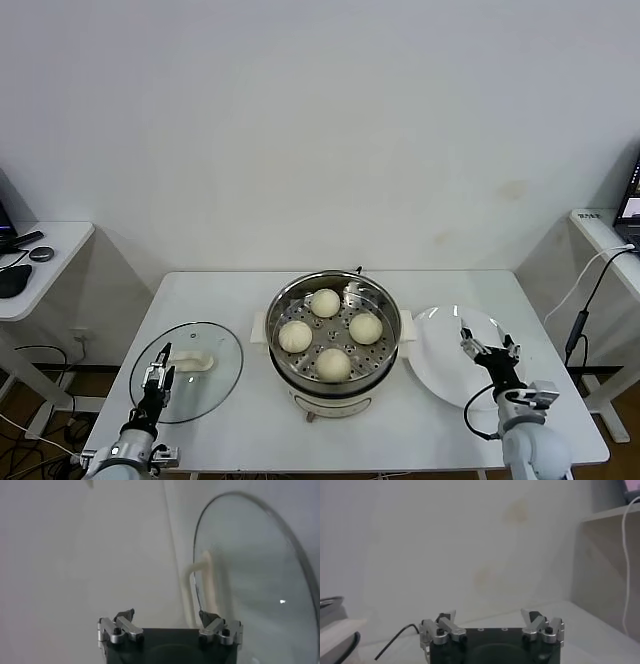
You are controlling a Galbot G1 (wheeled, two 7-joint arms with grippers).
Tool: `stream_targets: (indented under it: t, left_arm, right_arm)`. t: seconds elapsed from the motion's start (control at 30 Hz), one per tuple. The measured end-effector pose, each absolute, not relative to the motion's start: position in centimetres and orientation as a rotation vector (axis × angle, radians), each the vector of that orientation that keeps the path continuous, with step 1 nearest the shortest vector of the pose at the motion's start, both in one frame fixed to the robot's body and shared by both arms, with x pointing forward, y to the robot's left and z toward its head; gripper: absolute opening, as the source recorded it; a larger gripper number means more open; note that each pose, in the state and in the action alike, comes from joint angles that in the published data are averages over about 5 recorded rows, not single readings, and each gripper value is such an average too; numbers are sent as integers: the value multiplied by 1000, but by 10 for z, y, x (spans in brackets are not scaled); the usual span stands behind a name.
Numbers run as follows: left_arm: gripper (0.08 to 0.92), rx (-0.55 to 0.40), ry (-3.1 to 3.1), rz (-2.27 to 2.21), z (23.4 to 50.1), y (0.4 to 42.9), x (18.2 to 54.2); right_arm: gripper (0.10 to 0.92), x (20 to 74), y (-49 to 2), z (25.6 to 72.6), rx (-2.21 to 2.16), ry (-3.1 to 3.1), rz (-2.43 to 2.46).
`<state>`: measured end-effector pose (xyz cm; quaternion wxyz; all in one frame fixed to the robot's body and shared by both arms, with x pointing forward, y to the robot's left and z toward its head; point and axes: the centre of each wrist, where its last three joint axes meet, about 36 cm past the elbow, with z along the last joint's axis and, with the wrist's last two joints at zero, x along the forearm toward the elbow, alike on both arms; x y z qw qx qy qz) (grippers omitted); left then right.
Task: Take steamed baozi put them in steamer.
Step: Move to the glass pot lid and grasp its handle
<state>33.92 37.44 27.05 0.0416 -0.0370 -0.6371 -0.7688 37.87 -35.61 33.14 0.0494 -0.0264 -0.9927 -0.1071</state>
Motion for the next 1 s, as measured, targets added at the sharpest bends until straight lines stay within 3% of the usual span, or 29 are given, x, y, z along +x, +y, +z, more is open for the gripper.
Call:
stream_targets:
  t: [1.0]
  left_arm:
    - [823,-51,-2005,-2277,264,379,396]
  right_arm:
    - [823,362,-362,326,-127,-3019,-295]
